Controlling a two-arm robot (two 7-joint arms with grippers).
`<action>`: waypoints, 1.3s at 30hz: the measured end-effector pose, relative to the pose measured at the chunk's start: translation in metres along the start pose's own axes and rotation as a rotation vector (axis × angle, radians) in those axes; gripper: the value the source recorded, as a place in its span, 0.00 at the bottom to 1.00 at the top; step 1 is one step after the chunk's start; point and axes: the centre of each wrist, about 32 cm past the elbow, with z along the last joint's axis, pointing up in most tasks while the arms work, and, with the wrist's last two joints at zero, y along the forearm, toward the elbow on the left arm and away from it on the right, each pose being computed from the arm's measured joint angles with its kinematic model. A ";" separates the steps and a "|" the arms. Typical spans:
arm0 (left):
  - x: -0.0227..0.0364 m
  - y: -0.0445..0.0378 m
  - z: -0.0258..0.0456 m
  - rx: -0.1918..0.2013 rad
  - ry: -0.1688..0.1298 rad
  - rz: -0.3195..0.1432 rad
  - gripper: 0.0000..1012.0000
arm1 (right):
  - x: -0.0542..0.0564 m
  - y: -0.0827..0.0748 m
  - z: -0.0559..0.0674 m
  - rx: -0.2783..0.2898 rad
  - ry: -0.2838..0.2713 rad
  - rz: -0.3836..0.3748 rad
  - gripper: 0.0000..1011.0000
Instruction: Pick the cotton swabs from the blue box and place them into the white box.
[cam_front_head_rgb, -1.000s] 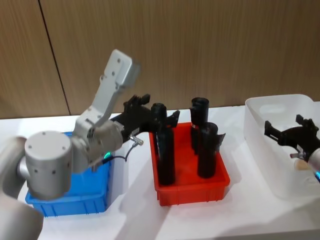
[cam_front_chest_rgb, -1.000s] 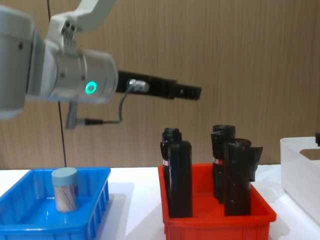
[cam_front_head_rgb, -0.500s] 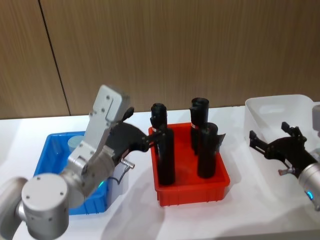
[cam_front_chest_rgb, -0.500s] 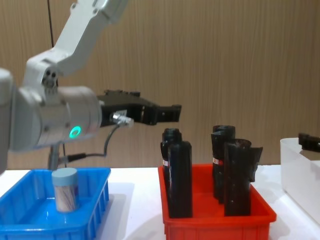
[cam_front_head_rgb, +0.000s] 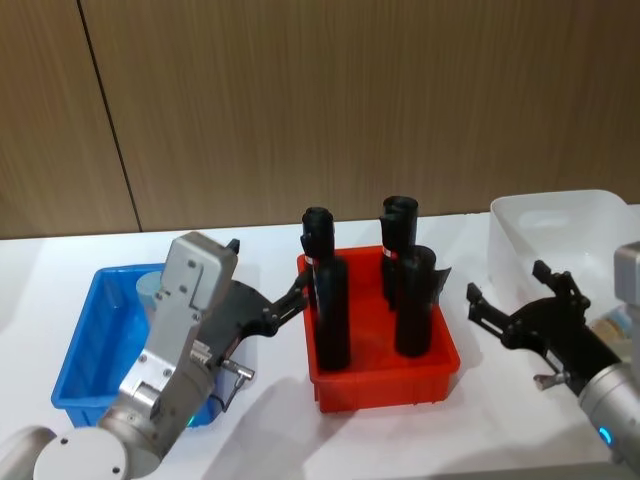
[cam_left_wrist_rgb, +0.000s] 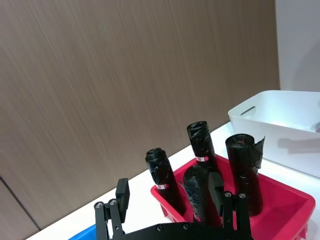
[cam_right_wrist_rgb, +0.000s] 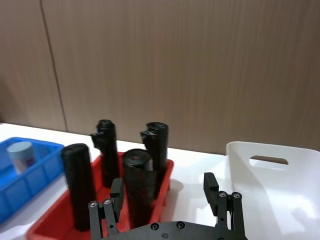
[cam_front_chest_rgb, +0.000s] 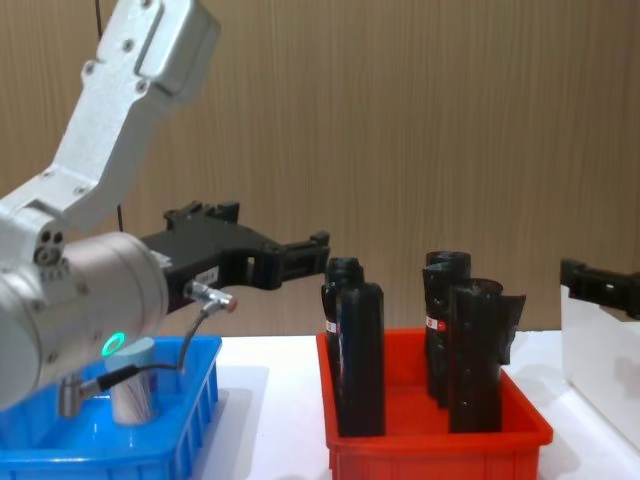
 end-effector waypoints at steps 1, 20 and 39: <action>-0.0006 0.0011 -0.0009 -0.002 -0.001 0.003 0.99 | 0.000 0.000 0.000 0.000 0.000 0.000 0.99; -0.0031 0.0058 -0.0046 -0.013 -0.002 0.016 0.99 | -0.014 -0.013 0.003 0.024 0.011 0.027 0.99; -0.0030 0.0058 -0.0048 -0.012 -0.002 0.017 0.99 | -0.008 -0.008 0.002 0.020 0.009 0.024 0.99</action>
